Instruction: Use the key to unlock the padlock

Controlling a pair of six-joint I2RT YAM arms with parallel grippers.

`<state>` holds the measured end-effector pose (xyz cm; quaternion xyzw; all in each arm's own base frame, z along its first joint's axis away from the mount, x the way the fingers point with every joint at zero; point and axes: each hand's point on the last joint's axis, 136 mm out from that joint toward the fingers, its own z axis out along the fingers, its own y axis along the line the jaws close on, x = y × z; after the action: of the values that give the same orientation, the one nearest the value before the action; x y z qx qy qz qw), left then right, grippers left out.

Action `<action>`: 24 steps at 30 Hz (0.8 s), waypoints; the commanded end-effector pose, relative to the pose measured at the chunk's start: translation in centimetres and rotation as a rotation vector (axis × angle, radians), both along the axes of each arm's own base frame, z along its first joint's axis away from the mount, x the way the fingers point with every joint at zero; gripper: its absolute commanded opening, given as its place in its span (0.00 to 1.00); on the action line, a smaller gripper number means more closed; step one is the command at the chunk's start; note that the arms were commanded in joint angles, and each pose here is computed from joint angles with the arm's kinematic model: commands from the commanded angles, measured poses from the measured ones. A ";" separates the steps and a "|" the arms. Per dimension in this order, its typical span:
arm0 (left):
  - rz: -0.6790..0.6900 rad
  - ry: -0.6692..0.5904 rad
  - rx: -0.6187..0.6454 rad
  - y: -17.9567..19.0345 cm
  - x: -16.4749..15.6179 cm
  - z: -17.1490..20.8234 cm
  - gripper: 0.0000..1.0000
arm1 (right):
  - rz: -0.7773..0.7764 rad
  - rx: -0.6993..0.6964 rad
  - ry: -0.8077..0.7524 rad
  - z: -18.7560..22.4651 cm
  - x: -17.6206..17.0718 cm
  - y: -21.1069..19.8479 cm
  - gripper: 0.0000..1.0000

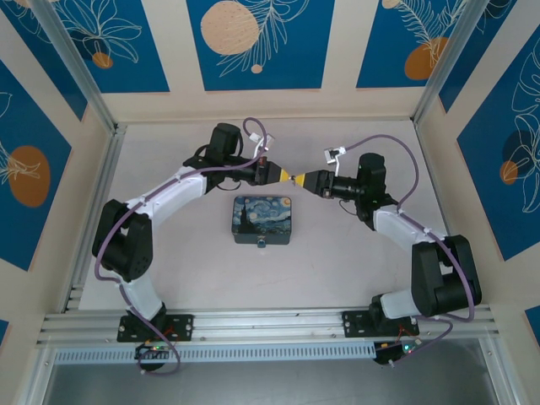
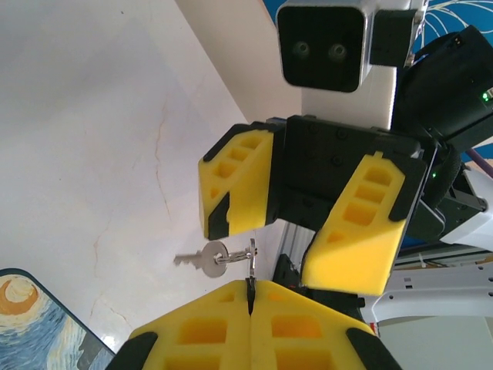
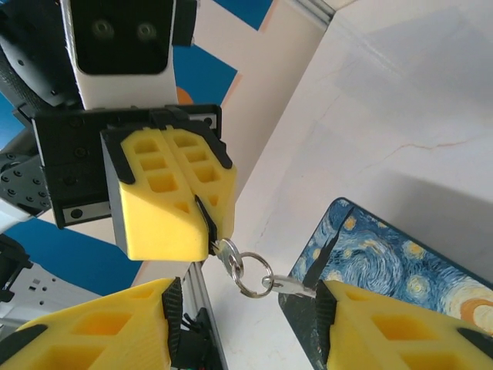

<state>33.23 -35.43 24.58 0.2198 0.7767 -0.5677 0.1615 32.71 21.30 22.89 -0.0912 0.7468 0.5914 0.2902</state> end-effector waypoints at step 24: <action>-0.081 -0.044 -0.036 0.1 -1.3 2.5 0.00 | 0.139 -0.002 -0.028 1.1 -0.1 2.2 0.27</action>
<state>32.33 -35.36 24.85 0.2342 0.7724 -0.5725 0.1440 32.89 23.24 23.44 -0.1328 0.7408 0.6047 0.2604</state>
